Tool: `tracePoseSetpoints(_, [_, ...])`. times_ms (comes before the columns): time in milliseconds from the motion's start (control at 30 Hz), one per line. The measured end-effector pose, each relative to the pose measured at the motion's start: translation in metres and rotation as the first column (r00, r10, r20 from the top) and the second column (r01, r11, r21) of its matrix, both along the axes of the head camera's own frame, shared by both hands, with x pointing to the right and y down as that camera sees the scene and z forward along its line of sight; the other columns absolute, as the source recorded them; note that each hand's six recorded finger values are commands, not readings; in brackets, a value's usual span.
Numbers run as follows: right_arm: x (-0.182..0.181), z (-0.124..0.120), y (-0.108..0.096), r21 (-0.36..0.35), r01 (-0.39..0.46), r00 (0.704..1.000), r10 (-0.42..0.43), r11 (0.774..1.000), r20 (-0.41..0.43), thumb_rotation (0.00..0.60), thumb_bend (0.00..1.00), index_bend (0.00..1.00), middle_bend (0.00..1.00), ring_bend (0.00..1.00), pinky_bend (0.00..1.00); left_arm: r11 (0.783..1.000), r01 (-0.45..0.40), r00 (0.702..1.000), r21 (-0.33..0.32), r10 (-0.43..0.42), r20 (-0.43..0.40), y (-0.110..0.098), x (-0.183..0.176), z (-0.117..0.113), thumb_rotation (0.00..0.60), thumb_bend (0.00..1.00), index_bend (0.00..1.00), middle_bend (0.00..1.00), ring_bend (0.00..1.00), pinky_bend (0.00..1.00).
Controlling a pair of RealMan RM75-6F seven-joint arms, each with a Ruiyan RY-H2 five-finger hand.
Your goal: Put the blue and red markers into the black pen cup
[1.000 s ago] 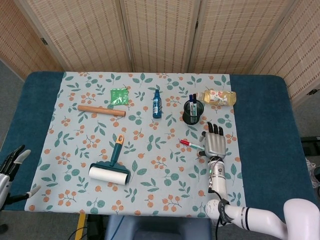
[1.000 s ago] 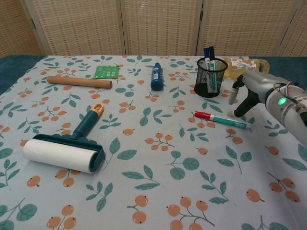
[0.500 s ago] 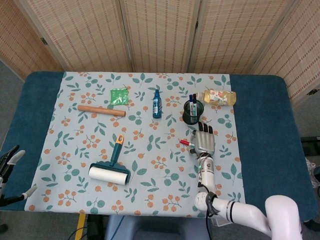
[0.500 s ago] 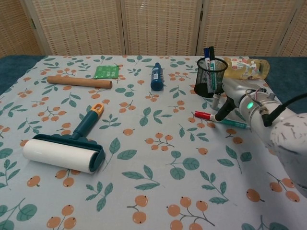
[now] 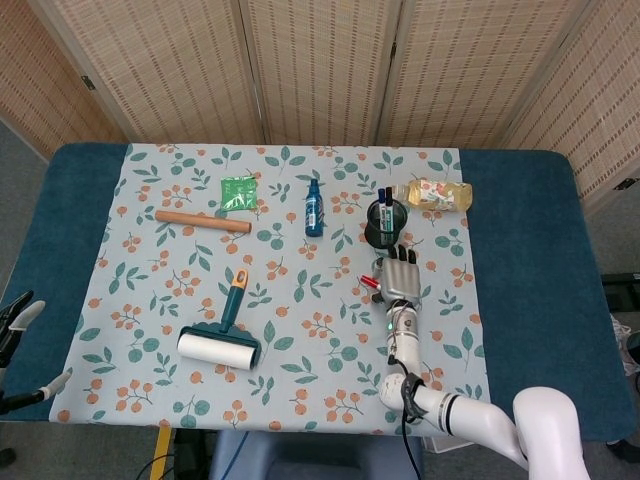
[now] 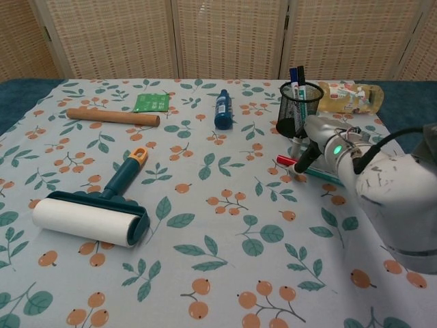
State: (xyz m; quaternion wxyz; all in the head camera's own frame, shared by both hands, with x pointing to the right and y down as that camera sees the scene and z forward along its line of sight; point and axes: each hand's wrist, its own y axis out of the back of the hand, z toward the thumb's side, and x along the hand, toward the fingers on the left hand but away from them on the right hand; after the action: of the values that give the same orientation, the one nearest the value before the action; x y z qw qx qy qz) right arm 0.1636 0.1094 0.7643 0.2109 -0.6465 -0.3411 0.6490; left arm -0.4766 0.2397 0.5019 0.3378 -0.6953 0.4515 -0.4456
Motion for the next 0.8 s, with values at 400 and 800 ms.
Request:
tracePoseSetpoints(400, [0.003,0.004,0.004,-0.010,0.029,0.999,-0.029,1.000,-0.033,0.600,0.31,0.56,0.07,0.00,0.00,1.000,0.010,1.000,0.008,-0.010,0.003,0.001,-0.002,-0.003,0.600,0.21,0.03,0.00,0.01,0.27])
tracePoseSetpoints(800, [-0.008,-0.005,0.005,0.014,0.046,0.999,-0.046,0.999,0.003,0.600,0.34,0.62,0.10,0.00,0.00,1.000,0.008,1.000,0.015,-0.008,0.006,0.003,-0.002,-0.005,0.600,0.21,0.03,0.00,0.01,0.27])
